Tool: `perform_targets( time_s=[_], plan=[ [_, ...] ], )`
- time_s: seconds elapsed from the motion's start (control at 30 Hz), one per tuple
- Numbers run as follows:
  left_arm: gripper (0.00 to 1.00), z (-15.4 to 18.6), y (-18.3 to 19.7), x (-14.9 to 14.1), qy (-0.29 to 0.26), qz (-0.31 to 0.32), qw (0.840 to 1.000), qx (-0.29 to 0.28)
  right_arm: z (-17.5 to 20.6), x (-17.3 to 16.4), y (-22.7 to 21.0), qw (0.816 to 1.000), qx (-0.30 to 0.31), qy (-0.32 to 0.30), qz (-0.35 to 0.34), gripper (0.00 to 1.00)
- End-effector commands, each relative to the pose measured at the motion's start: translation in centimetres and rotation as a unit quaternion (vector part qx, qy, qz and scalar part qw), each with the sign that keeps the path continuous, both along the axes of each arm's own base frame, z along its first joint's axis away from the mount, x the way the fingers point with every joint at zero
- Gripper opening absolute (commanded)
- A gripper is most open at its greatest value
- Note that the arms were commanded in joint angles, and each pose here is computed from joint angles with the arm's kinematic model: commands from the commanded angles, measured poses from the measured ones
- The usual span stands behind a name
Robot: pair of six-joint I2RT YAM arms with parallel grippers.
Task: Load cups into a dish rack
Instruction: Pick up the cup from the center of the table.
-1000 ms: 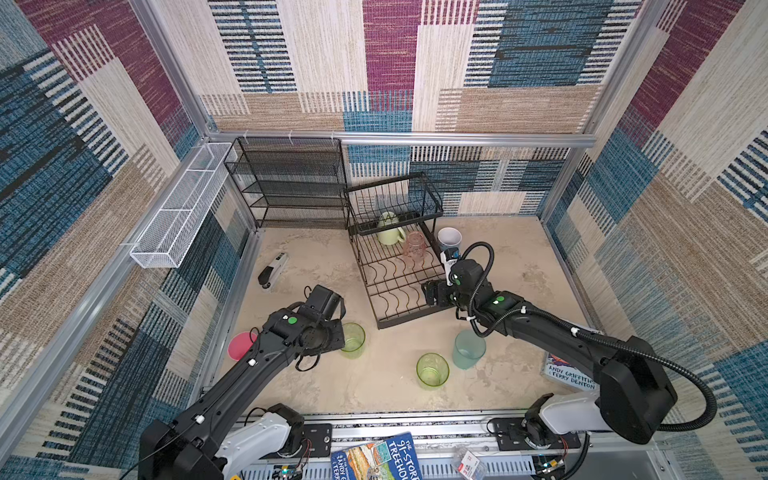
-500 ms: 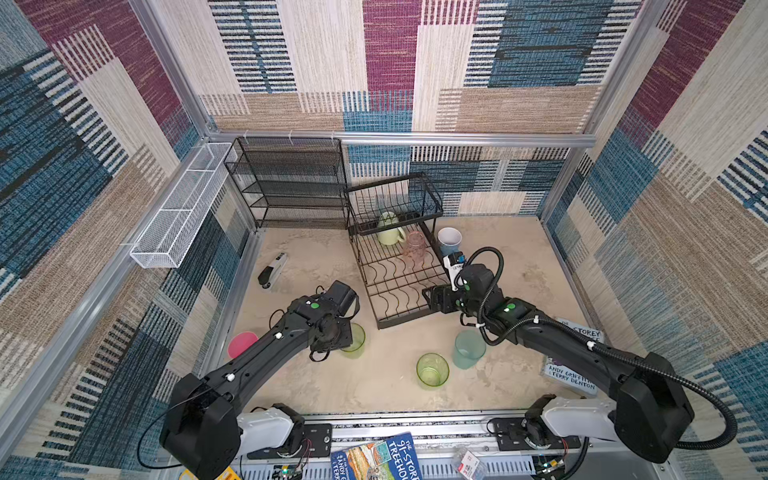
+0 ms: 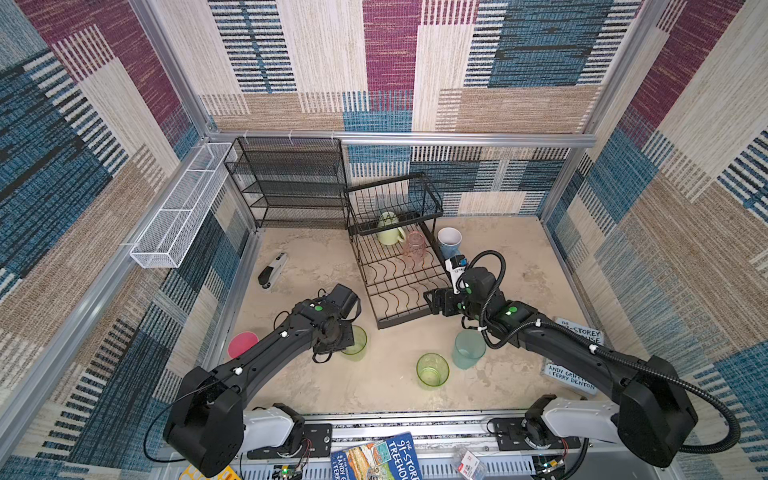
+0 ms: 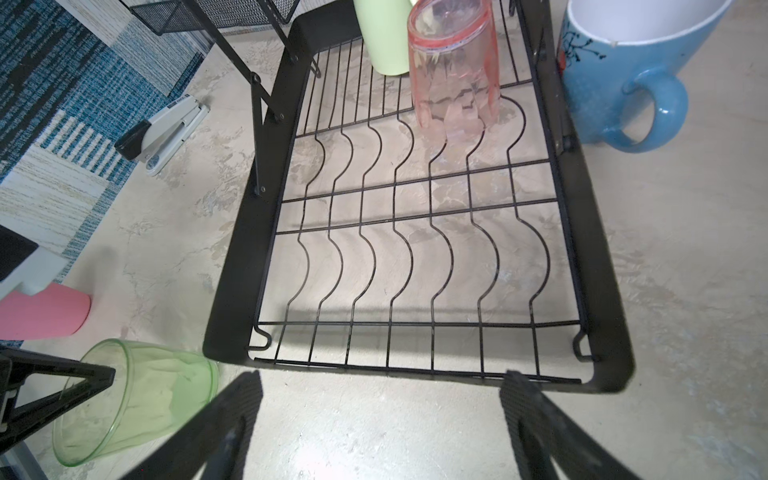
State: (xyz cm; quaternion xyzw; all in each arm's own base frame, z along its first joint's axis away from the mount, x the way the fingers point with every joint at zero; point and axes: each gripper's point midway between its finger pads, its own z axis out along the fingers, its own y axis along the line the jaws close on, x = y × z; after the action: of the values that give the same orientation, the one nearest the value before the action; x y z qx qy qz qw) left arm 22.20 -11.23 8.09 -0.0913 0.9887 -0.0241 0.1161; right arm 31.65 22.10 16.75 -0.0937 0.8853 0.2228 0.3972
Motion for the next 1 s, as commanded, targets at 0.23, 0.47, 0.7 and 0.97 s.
perform_targets(
  time_s=[0.23,0.47,0.7,0.97],
  plan=[
    [0.02,3.7,-0.6,1.1,-0.059,-0.008,0.998,-0.030,1.0,0.1,1.6,0.999,0.042,0.013,0.017,0.94],
    [0.03,8.6,-2.3,1.9,-0.119,-0.019,0.988,-0.098,2.1,0.0,3.0,0.995,0.088,0.037,0.032,0.95],
    [0.03,13.4,-6.6,3.8,-0.166,-0.041,0.961,-0.216,4.9,0.3,3.8,0.987,0.150,0.050,0.026,0.95],
    [0.04,18.0,-11.1,7.2,-0.222,-0.034,0.911,-0.347,9.8,0.6,2.7,0.961,0.267,0.066,-0.014,0.95]
  ],
)
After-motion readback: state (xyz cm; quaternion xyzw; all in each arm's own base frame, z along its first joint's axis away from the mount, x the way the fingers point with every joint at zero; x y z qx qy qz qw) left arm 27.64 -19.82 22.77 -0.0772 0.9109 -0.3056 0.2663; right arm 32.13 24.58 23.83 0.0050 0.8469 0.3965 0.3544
